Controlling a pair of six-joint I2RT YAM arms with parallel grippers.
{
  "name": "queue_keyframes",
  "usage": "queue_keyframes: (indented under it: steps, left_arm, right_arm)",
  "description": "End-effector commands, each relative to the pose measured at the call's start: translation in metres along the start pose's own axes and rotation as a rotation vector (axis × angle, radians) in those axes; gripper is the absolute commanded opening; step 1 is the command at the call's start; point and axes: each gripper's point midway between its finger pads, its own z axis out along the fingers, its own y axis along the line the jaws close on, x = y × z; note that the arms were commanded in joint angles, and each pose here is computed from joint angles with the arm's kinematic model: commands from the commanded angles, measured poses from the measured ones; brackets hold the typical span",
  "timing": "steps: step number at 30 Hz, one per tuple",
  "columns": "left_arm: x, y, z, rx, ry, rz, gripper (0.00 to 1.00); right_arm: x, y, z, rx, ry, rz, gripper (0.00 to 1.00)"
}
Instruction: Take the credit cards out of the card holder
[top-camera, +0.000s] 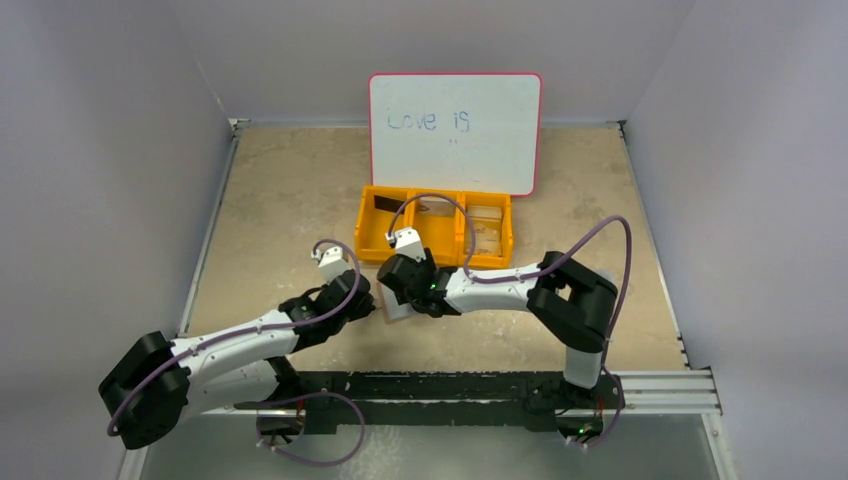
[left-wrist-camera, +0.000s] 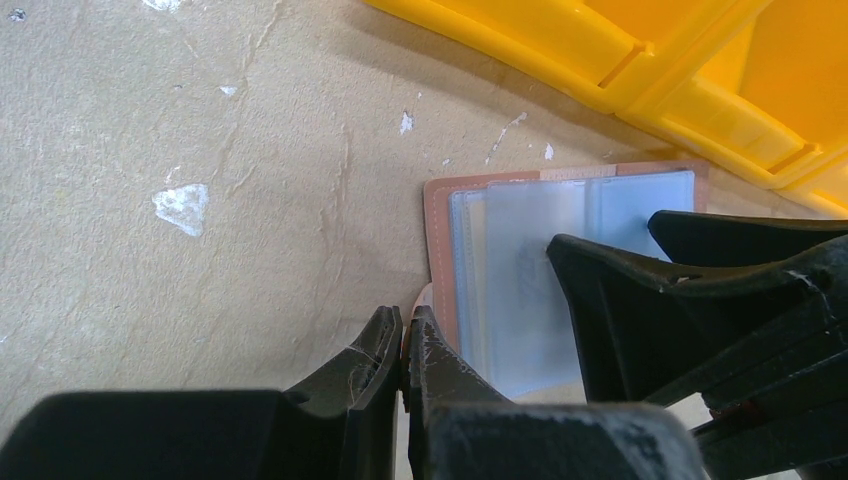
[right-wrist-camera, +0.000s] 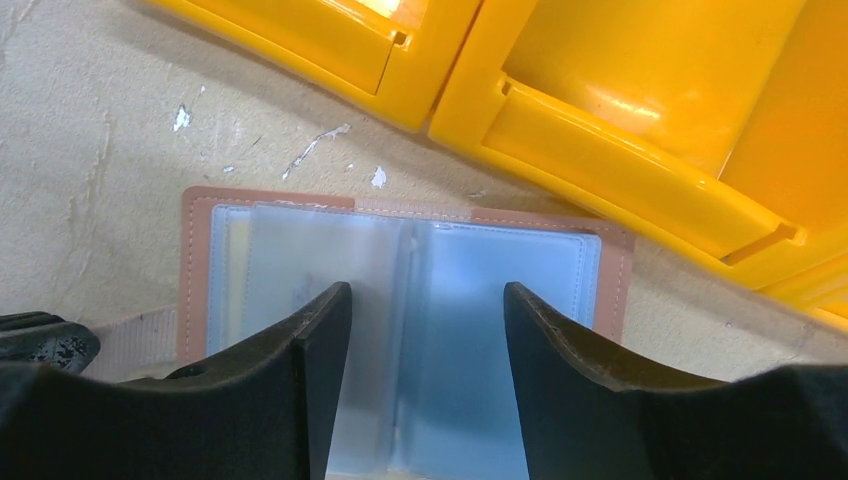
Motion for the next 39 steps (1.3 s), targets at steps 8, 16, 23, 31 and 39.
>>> queue_keyframes:
  steps: [8,16,23,31,39]
  left_arm:
    - [-0.015,-0.015,-0.003,0.042,-0.049,-0.027,0.0]
    - [-0.017,-0.016,-0.005,0.05,-0.056,-0.036,0.0]
    - [-0.017,-0.017,-0.005,0.051,-0.057,-0.039,0.0]
    - [-0.016,-0.015,-0.004,0.043,-0.053,-0.031,0.0]
    - [-0.018,-0.013,-0.006,0.036,-0.06,-0.03,0.0]
  right_arm:
    - [-0.025,0.047,-0.022,-0.249,0.013,0.087,0.67]
    - [-0.008,0.05,-0.007,-0.235,0.048,0.068,0.67]
    - [0.015,0.02,0.005,-0.085,0.082,0.036,0.61]
    - [0.006,0.002,-0.006,-0.064,0.049,0.073,0.46]
    - [0.004,-0.045,-0.007,0.108,0.037,0.046,0.54]
